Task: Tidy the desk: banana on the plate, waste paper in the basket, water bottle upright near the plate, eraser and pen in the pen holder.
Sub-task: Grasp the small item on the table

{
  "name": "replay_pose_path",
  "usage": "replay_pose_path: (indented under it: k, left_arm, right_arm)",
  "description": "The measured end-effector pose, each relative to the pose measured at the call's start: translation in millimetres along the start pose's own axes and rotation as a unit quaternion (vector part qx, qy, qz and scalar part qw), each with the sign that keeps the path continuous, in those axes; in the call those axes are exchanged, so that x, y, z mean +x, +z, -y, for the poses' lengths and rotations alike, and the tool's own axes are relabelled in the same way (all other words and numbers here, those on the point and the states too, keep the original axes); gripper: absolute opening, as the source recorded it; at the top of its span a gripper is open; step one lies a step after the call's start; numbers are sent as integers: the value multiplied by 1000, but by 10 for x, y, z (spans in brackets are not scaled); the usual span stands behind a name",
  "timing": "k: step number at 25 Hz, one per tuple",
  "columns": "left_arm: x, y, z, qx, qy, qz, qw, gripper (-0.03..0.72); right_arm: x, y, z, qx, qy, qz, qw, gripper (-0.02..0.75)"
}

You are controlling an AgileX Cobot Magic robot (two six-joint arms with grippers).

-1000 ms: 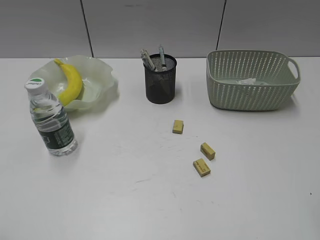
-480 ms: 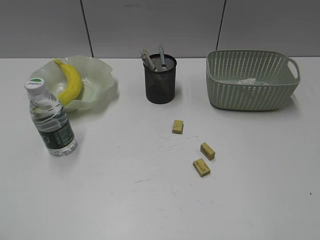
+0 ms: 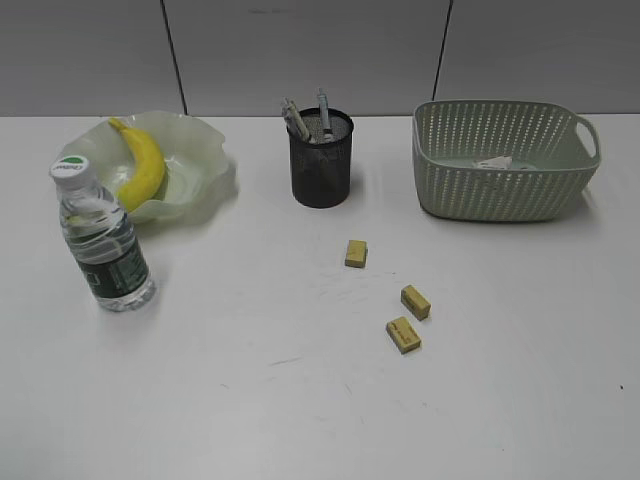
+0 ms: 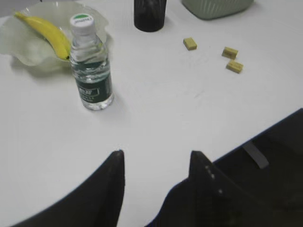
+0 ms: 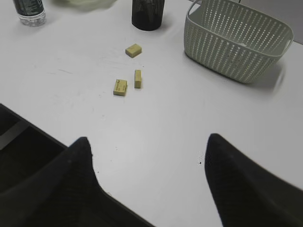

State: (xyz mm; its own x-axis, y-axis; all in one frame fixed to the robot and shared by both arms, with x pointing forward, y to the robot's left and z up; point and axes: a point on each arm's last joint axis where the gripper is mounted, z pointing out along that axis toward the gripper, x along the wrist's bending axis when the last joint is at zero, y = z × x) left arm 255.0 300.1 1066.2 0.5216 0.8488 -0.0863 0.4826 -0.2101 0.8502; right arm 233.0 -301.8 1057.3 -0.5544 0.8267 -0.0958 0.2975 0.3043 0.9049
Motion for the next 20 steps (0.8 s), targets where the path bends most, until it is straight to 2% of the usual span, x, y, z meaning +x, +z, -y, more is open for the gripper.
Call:
replay_pose_path:
  k: [4, 10, 20]
  left_arm:
    - [-133, 287, -310, 39, -9, 21, 999, 335]
    - [-341, 933, -827, 55, -33, 46, 997, 335]
    - [-585, 2202, -1463, 122, -35, 34, 991, 335]
  right_arm:
    - [7, 0, -1, 0, 0, -4, 1000, 582]
    - [8, 0, -1, -1, 0, -5, 1000, 582]
    - [10, 3, 2, 1, -1, -5, 1000, 582]
